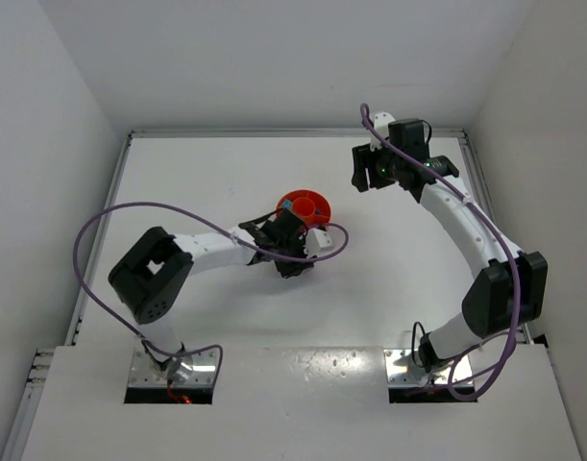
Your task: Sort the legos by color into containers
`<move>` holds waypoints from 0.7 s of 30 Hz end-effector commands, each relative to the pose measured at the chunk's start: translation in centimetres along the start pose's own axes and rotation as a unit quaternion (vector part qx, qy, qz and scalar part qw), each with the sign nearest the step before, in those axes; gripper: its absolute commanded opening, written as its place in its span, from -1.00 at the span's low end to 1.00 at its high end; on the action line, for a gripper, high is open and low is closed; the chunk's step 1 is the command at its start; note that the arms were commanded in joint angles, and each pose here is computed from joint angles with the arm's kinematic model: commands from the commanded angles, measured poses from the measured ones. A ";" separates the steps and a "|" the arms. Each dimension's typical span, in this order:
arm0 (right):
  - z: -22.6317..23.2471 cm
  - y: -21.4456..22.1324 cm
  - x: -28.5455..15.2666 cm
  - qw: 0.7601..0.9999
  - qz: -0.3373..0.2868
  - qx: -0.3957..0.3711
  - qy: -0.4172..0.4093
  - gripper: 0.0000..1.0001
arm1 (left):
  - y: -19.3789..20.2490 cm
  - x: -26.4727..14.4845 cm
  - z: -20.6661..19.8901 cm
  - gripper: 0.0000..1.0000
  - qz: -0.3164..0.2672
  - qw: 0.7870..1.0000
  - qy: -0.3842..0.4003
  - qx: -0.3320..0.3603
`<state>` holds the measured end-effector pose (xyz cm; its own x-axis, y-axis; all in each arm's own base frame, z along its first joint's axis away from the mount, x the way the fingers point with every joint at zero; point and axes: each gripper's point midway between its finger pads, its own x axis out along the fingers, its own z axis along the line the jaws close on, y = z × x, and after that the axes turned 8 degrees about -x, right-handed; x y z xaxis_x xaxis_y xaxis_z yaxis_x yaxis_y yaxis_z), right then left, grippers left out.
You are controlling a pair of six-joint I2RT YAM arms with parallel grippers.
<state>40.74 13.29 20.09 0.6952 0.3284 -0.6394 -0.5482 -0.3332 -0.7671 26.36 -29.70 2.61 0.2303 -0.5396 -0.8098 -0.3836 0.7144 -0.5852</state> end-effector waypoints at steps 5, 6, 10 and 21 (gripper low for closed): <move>-0.4 -1.3 -0.8 1.000 -0.024 -0.001 0.007 0.22 | -8.0 -8.0 -1.3 -0.48 -0.115 0.993 -0.013 0.034; -0.4 -1.3 -0.8 1.000 -0.024 -0.001 0.007 0.22 | -9.4 -9.2 -0.9 -0.48 -0.119 0.992 -0.021 0.040; -0.3 -1.5 -0.5 1.000 -0.024 -0.001 0.003 0.22 | -10.2 -9.8 1.1 -0.48 -0.108 0.992 -0.050 0.049; -0.3 -1.9 -0.7 1.000 -0.029 -0.002 0.004 0.22 | -11.9 -8.5 5.4 -0.43 -0.100 0.988 -0.095 0.064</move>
<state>40.74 13.30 20.10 0.6951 0.3287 -0.6394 -0.5481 -0.3332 -0.7672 31.55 -31.39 14.52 0.4047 -0.5957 -0.6937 -0.2370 0.6644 -0.7088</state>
